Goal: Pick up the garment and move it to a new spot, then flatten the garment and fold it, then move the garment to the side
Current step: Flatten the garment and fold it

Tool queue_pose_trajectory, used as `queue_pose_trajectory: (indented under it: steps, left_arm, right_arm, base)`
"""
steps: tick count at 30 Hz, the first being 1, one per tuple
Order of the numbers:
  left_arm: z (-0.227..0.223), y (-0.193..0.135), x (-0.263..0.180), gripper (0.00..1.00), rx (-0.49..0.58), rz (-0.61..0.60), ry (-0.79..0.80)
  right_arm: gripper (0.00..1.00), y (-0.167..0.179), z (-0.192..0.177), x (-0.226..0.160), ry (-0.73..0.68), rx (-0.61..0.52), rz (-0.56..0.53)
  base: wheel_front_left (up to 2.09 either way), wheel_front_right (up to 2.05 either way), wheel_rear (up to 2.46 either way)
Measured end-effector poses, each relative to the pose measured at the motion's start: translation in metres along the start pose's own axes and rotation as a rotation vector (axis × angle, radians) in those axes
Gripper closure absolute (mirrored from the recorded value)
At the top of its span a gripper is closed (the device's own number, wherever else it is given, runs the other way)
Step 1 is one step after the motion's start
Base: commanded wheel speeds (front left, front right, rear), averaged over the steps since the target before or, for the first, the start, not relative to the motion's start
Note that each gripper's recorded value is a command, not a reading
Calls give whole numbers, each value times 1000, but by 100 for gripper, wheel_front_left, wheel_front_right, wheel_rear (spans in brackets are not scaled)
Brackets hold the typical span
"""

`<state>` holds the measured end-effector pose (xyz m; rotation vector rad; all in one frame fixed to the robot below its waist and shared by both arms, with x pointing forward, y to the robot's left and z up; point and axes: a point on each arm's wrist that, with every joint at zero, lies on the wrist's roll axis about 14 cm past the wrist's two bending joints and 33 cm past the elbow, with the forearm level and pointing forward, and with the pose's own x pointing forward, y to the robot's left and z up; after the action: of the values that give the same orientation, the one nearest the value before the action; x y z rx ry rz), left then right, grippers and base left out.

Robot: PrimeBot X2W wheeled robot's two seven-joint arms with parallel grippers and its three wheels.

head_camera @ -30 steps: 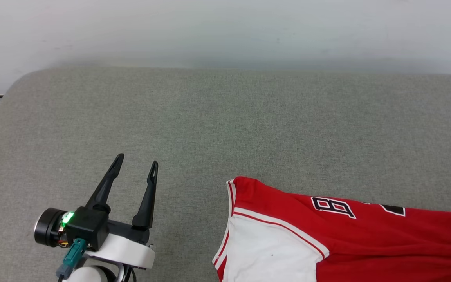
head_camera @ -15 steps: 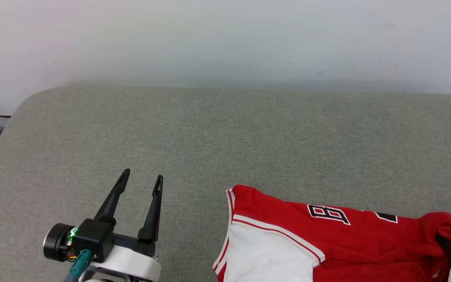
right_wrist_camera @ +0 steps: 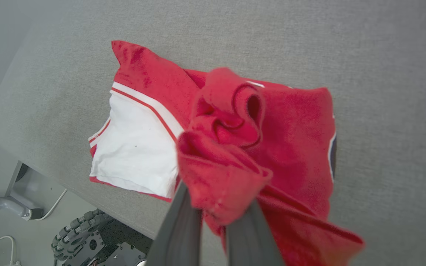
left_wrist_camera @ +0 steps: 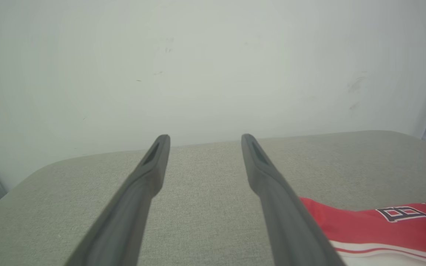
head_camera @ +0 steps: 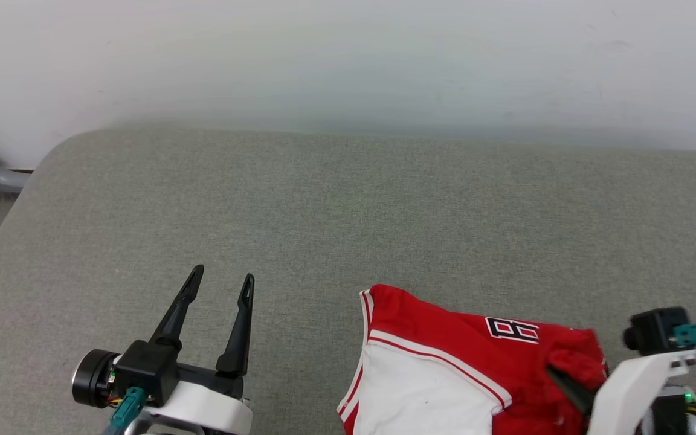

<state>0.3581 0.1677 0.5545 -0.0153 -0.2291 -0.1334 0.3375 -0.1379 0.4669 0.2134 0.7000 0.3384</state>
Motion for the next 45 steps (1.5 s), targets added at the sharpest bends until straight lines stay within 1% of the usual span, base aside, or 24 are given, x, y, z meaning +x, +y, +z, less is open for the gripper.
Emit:
queue_pose_trajectory:
  steps: [5,10,12,17,22,26,27,28,29,32,36,41,45]
  left_arm:
    - [-3,5,-1,0,3,14,11]
    - [-6,8,2,0,7,20,19]
    - [-7,10,3,0,9,23,22]
    - [-8,15,1,0,14,37,27]
    - [-10,18,-1,0,16,47,34]
    - [-9,19,-2,0,14,52,34]
    - [-9,19,-2,0,15,54,35]
    - [-10,20,-3,0,14,56,36]
    - [-9,20,-3,0,14,56,36]
    - [-8,21,-5,0,17,58,35]
    - [-6,23,-8,0,21,62,30]
    - [-3,22,-13,0,22,59,22]
    - [3,17,-14,0,21,45,5]
  right_arm:
    - [100,40,-2,19,4,44,115]
    - [100,62,2,42,-5,73,184]
    - [100,72,3,50,-19,126,241]
    - [100,96,-4,68,-15,192,329]
    - [100,106,-3,84,-38,230,355]
    - [100,99,-9,98,-25,249,325]
    - [69,97,-12,102,-19,248,313]
    - [4,95,-14,105,-14,241,302]
    - [0,94,-16,107,-11,238,294]
    - [0,99,-19,110,2,234,301]
    - [0,114,-19,107,3,228,342]
    - [0,141,-8,93,-21,245,433]
    - [0,154,7,80,-65,259,487]
  base:
    - [0,0,0]
    - [0,0,0]
    - [0,0,0]
    - [0,0,0]
    - [0,0,0]
    - [0,0,0]
    - [0,0,0]
    - [0,0,0]
    - [0,0,0]
    - [0,0,0]
    - [0,0,0]
    - [0,0,0]
    - [0,0,0]
